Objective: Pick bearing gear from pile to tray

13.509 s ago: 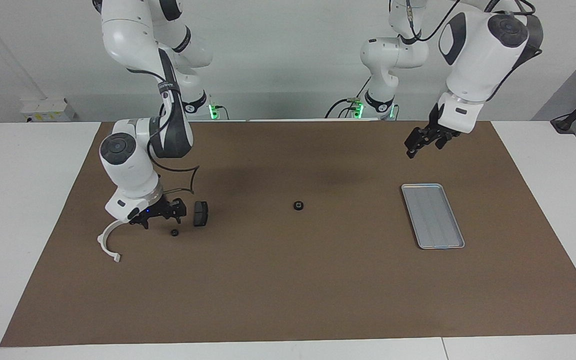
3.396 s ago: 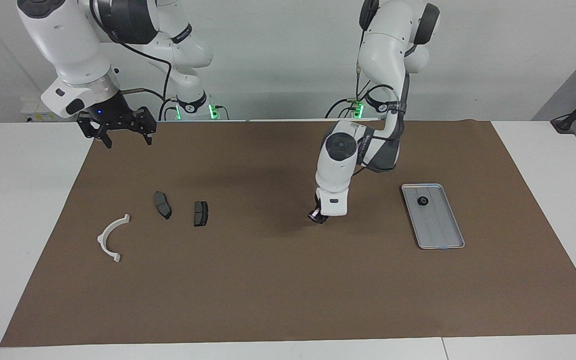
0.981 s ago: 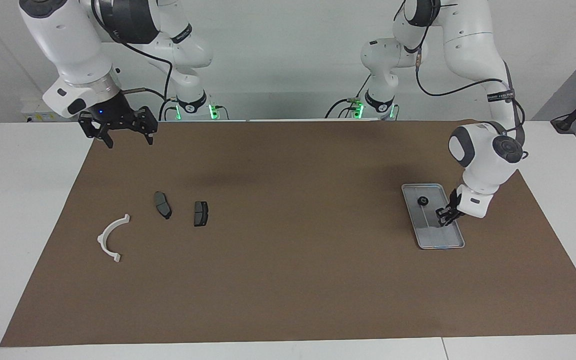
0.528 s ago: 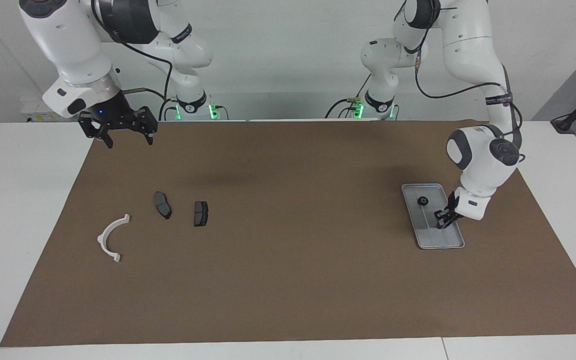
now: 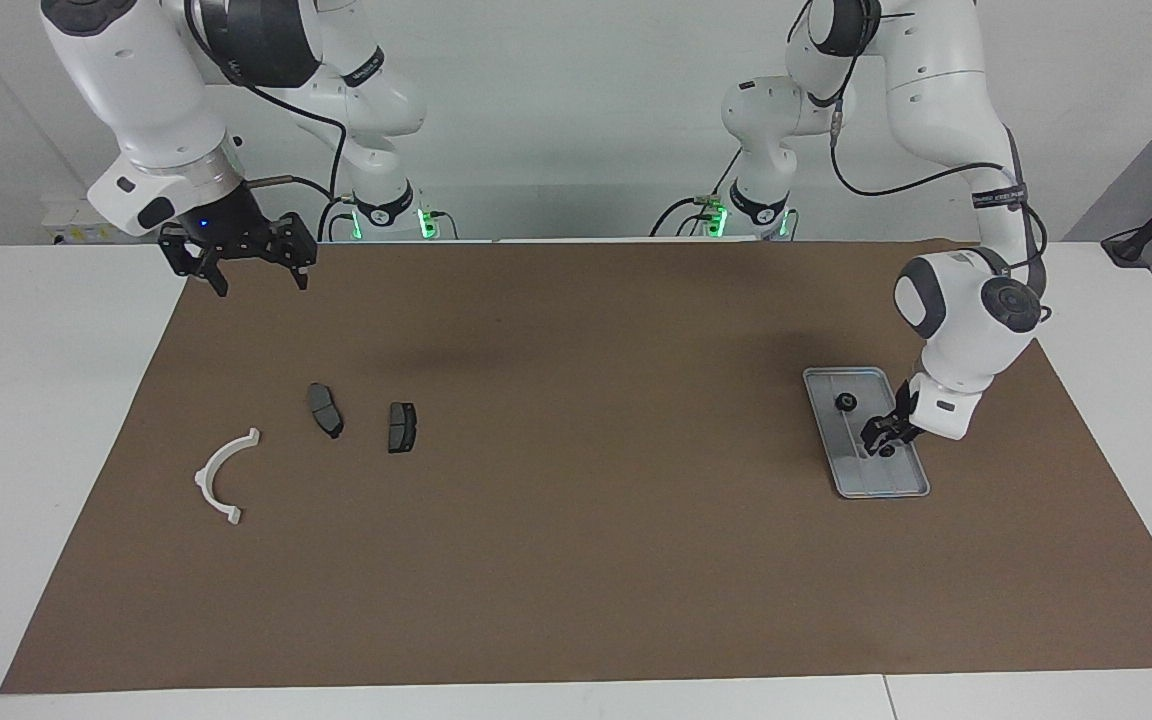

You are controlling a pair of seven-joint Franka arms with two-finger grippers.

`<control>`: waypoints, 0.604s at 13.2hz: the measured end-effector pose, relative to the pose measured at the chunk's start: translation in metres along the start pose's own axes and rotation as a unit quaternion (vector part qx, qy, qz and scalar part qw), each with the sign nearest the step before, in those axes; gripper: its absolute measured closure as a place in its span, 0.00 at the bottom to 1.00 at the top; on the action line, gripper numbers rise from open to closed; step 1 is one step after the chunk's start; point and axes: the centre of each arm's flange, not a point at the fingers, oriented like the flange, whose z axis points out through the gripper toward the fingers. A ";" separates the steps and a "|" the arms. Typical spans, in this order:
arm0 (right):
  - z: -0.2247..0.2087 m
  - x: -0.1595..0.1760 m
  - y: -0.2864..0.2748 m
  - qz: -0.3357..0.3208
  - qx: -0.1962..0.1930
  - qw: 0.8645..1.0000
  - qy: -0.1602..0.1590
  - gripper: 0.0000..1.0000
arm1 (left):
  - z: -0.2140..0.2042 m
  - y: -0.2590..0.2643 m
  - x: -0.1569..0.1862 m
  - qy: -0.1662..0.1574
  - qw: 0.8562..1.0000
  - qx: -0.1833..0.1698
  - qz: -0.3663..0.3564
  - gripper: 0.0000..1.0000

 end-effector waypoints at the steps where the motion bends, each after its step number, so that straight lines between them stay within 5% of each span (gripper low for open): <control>1: 0.000 0.000 0.000 0.000 0.000 1.000 0.000 0.00 | -0.026 -0.009 0.004 -0.002 1.000 0.000 -0.007 0.03; 8: 0.000 0.000 -0.002 -0.002 0.000 1.000 0.000 0.00 | -0.197 -0.055 -0.053 -0.024 1.000 -0.001 -0.019 0.00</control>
